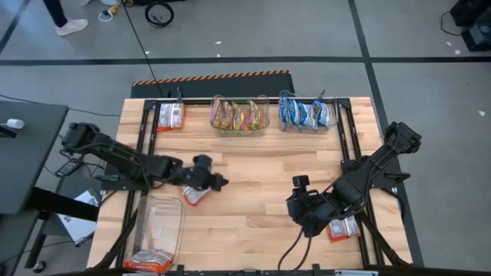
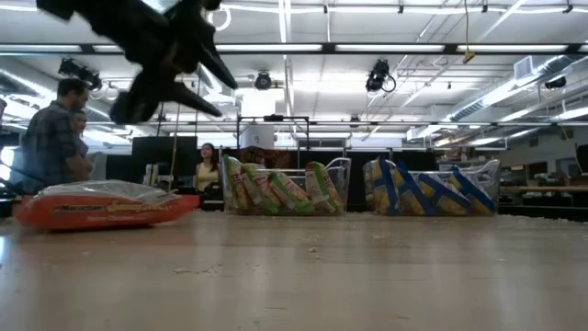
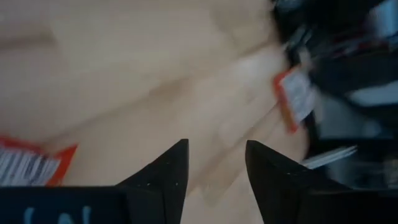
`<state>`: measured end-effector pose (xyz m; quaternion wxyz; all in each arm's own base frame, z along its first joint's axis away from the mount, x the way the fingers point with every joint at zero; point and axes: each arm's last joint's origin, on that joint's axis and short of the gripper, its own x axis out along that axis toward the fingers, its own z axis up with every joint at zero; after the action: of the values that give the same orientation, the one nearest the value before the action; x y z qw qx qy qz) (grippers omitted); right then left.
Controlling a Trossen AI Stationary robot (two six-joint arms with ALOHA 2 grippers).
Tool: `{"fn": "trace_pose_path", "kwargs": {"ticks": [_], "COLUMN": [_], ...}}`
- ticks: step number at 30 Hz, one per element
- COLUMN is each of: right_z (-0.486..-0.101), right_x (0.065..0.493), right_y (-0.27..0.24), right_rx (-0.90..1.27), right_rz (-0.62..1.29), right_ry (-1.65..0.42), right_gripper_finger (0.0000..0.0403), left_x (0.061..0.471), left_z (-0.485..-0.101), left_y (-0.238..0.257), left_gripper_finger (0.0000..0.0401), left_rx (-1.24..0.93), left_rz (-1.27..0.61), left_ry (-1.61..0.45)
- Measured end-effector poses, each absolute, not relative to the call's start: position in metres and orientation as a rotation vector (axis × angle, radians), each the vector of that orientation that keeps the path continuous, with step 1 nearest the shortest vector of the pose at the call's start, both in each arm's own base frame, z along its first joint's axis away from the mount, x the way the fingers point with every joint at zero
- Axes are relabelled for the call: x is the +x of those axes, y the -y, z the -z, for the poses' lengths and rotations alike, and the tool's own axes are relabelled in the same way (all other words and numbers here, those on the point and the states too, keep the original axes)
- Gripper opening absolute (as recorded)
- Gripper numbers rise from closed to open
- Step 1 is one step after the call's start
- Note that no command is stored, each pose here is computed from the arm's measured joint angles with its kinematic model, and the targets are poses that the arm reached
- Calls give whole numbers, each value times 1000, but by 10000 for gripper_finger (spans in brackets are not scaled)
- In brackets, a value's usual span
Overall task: Sort Maruchan noodles
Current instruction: Put the orange noodle pack into the bottom transparent bin
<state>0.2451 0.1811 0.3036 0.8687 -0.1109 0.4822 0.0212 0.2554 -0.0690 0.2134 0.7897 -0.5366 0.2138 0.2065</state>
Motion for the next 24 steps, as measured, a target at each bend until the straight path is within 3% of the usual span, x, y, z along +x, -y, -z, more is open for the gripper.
{"fn": "trace_pose_path", "kwargs": {"ticks": [6,10,16,20,24], "right_z": [-310,-317,-319,-319,-319], "right_x": [229,223,217,215,215], "right_y": [-180,-180,-183,-185,-185], "right_rx": [-269,-262,-243,-235,-235], "right_rz": [-64,-81,-63,-64,-62], "right_ry": [-1037,-1015,-997,-996,-995], "right_gripper_finger": [219,219,219,219,219], "left_x": [266,272,277,277,270], "left_z": [-236,-226,-191,-177,-166], "left_y": [98,114,144,145,141], "left_gripper_finger": [142,144,186,223,228], "left_rx": [-950,-749,-579,-570,-502], "left_rz": [-733,-840,-745,-804,-940], "left_ry": [-786,-964,-1185,-1246,-1312]}}
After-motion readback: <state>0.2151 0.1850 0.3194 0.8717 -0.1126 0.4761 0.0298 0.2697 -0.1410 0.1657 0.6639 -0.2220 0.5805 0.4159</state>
